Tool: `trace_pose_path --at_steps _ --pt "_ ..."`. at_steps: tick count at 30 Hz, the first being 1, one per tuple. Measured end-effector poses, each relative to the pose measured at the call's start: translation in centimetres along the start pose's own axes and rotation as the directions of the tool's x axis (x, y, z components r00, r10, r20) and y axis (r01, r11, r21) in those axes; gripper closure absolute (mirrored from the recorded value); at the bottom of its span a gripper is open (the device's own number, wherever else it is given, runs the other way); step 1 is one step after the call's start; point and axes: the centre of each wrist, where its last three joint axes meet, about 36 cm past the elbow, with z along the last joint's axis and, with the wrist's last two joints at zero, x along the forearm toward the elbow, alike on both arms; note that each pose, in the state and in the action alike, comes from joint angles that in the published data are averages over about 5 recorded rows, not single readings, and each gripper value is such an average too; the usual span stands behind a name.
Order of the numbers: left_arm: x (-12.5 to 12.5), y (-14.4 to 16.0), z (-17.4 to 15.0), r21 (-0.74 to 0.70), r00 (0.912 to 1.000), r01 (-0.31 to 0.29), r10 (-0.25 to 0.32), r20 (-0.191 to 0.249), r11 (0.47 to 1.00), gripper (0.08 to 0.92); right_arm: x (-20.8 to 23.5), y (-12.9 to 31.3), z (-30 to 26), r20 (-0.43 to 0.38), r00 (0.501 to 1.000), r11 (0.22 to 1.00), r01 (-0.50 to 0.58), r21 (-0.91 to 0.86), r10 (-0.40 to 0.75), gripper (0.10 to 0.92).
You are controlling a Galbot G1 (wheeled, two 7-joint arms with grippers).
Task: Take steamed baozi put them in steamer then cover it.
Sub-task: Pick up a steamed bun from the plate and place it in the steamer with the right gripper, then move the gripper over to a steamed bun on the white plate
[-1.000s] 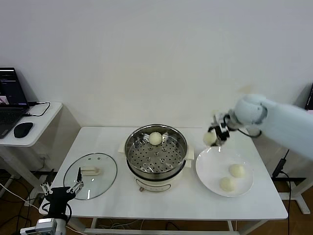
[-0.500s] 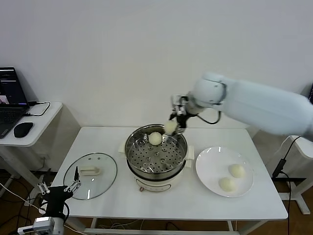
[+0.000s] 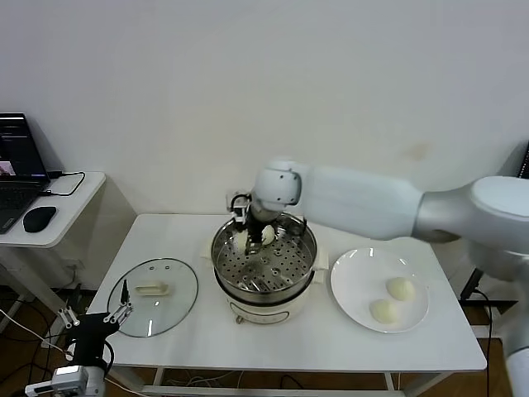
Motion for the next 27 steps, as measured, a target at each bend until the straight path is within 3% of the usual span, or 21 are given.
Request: trace_pose_path --at_steps 12,19,27 --pt "0.1 -0.2 -0.1 0.007 1.0 -0.001 0.001 0.001 1.0 0.177 -0.5 -0.3 -0.2 -0.005 1.0 1.0 -0.009 -0.012 0.009 0.202" --pt "0.0 -0.2 -0.3 0.002 0.9999 -0.009 0.009 0.009 1.0 0.177 5.0 -1.9 2.1 -0.014 1.0 0.999 -0.013 0.036 0.014 0.2" --pt "0.2 -0.7 -0.4 0.006 0.9996 -0.025 0.025 0.008 1.0 0.177 12.0 -1.2 9.6 -0.062 0.998 0.994 0.014 0.111 -0.007 0.2"
